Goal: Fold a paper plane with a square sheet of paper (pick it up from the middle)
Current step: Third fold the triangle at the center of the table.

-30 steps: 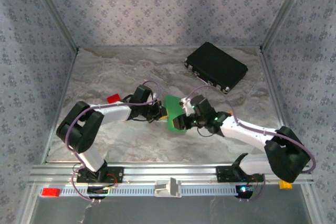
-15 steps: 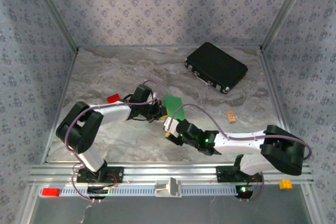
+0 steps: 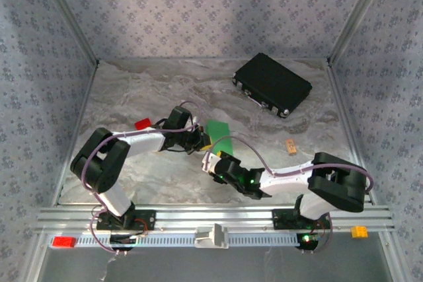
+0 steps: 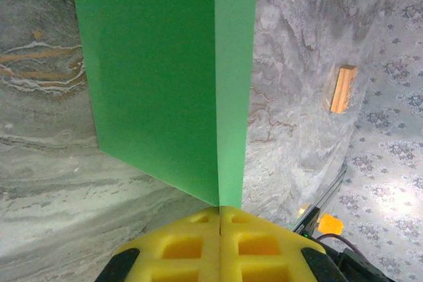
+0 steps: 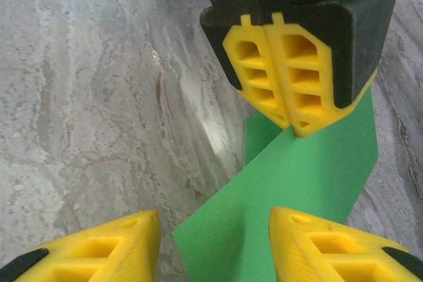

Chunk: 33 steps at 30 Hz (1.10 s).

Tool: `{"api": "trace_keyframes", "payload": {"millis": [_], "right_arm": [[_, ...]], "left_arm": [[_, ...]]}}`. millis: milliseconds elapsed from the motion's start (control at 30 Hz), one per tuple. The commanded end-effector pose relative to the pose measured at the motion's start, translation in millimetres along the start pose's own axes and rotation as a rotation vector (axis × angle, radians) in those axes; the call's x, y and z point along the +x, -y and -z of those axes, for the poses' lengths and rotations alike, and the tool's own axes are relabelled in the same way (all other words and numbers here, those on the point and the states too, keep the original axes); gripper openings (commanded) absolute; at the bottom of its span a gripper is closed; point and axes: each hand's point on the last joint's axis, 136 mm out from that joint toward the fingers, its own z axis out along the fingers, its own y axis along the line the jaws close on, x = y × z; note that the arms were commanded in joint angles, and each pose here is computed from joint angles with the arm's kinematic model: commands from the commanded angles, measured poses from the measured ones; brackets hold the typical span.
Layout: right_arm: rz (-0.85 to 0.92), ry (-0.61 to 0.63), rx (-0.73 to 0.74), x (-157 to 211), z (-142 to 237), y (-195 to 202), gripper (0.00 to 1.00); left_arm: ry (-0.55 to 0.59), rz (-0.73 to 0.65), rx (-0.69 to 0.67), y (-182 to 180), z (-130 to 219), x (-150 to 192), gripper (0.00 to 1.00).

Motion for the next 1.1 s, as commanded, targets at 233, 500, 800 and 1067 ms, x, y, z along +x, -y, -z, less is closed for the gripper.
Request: {"api": "trace_keyframes", "payload": {"millis": [233,500,800,1067], "right_arm": [[-0.010,0.010,0.072,-1.6,3.0,9.4,0.30],[-0.027,0.003,0.065,2.1,5.5,9.0,0.23],[-0.054,0.010,0.066,4.5,10.2,11.6,0.23],[-0.068,0.015,0.059,1.9,9.5,12.4,0.13]], "left_arm": [[0.004,-0.013,0.030,13.1,6.5,-2.6,0.00],[0.007,-0.013,0.025,11.9,6.2,-2.6,0.00],[0.008,-0.010,0.020,10.2,5.8,-2.8,0.00],[0.010,-0.012,0.021,11.7,6.6,-3.5,0.00]]}}
